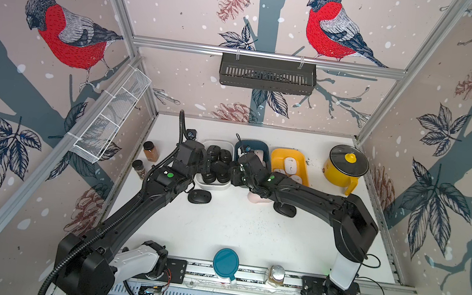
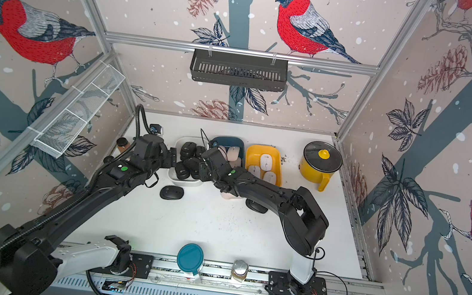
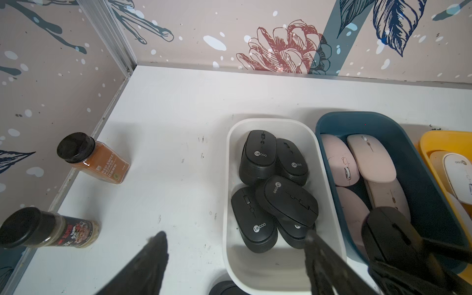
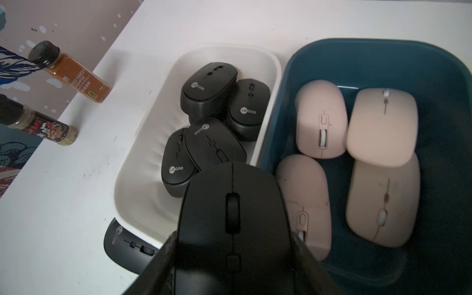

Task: Place the mice by color into the storage box
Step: Pick up the mouse from the center of the board, then place the mouse in the storage box.

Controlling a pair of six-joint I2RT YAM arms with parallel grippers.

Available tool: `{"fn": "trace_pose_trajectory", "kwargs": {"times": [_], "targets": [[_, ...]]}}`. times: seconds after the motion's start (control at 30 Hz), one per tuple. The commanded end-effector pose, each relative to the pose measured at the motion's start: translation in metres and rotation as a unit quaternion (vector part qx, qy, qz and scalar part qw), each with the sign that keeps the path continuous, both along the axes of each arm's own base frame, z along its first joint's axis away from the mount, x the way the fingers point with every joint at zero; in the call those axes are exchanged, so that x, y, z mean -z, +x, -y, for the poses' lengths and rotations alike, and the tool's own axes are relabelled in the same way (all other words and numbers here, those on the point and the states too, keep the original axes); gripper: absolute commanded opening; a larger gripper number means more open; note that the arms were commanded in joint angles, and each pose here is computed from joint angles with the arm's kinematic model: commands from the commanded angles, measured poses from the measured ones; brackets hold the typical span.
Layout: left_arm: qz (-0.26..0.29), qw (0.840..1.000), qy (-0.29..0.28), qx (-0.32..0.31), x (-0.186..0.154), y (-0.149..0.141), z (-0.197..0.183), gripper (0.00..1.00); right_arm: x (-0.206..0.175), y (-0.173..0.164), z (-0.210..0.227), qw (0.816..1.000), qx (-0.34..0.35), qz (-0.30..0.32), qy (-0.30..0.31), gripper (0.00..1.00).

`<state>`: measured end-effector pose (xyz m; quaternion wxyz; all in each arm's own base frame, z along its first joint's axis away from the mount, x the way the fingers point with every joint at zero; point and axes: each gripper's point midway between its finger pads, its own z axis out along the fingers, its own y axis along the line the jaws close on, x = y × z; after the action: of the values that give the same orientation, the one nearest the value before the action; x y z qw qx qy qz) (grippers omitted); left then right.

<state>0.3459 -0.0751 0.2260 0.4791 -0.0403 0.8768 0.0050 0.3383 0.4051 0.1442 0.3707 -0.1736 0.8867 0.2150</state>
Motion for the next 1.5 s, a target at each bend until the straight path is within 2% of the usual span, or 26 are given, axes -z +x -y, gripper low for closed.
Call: {"fn": "trace_pose_trajectory", "kwargs": {"times": [0.0,0.4,1.1,1.47], "targets": [[0.021,1.000,0.000,-0.008,-0.009,0.003,-0.003,0.82,-0.007,0.014,-0.009,1.000,-0.005,0.015,0.004,0.52],[0.018,1.000,-0.009,-0.009,-0.006,0.004,-0.001,0.83,0.003,0.062,-0.029,1.000,0.007,0.020,0.012,0.53],[0.018,1.000,0.001,-0.018,-0.004,0.004,-0.007,0.83,0.034,0.099,-0.068,1.000,-0.008,0.006,0.017,0.55],[0.015,1.000,0.001,-0.018,-0.002,0.005,-0.007,0.83,0.046,0.111,-0.069,1.000,-0.004,0.000,0.016,0.58]]}}
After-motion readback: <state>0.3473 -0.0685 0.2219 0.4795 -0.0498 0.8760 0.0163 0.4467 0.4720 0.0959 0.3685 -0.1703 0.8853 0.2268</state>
